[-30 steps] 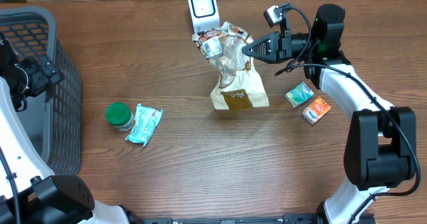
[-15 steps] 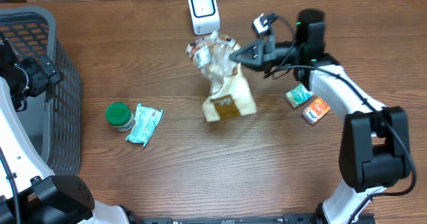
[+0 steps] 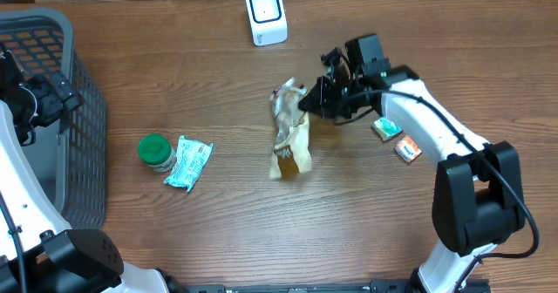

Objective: Scan the item barcode
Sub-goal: 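Raise the snack bag toward the white scanner, then hold the snack bag in front of the white scanner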

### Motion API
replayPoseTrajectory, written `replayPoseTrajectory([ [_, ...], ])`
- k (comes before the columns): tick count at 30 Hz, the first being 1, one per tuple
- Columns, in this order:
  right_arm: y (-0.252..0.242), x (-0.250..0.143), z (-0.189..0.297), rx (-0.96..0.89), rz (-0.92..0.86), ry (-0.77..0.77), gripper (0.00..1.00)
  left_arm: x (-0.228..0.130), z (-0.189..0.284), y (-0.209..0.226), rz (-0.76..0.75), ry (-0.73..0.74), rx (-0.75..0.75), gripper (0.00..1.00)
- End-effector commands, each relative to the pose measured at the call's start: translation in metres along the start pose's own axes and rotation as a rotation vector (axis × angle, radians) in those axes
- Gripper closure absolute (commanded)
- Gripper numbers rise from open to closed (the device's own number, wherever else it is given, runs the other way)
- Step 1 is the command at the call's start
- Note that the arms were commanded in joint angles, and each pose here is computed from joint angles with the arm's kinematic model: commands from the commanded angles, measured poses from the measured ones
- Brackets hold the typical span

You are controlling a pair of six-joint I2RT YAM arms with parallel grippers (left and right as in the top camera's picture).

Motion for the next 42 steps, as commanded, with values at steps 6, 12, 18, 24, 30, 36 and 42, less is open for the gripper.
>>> replayPoseTrajectory([
  [6,0.048,0.050,0.059,-0.510,0.350,-0.473,0.96,0.000,-0.004,0.003,-0.006,0.012,0.011,0.00],
  [12,0.077,0.059,0.070,-0.713,0.532,-0.693,0.96,0.000,-0.004,0.003,-0.006,0.012,0.011,0.01],
  [18,0.122,0.072,0.088,-0.814,0.705,-0.944,0.96,0.000,-0.004,0.003,-0.006,0.012,0.011,0.00],
  [24,0.164,0.090,0.101,-0.815,0.903,-1.131,0.96,0.000,-0.004,0.003,-0.006,0.012,0.011,0.00],
  [30,0.180,0.111,0.081,-0.916,1.132,-1.229,0.96,0.000,-0.004,0.003,-0.006,0.012,0.011,0.00],
  [36,0.170,0.130,0.037,-1.043,1.307,-1.251,0.96,0.000,-0.004,0.003,-0.006,0.012,0.011,0.00],
  [42,0.150,0.139,-0.002,-1.094,1.377,-1.232,0.96,0.000,-0.004,0.003,-0.006,0.012,0.011,0.00],
])
Point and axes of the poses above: each gripper's point midway between its finger pads, its own z axis back along the fingers, its own y axis along the line the jaws close on, x = y × z, the point moved 5 cm from there along z, back along the fingers, and after that the axes turned 10 degrees about -z, right-handed, at the moved point
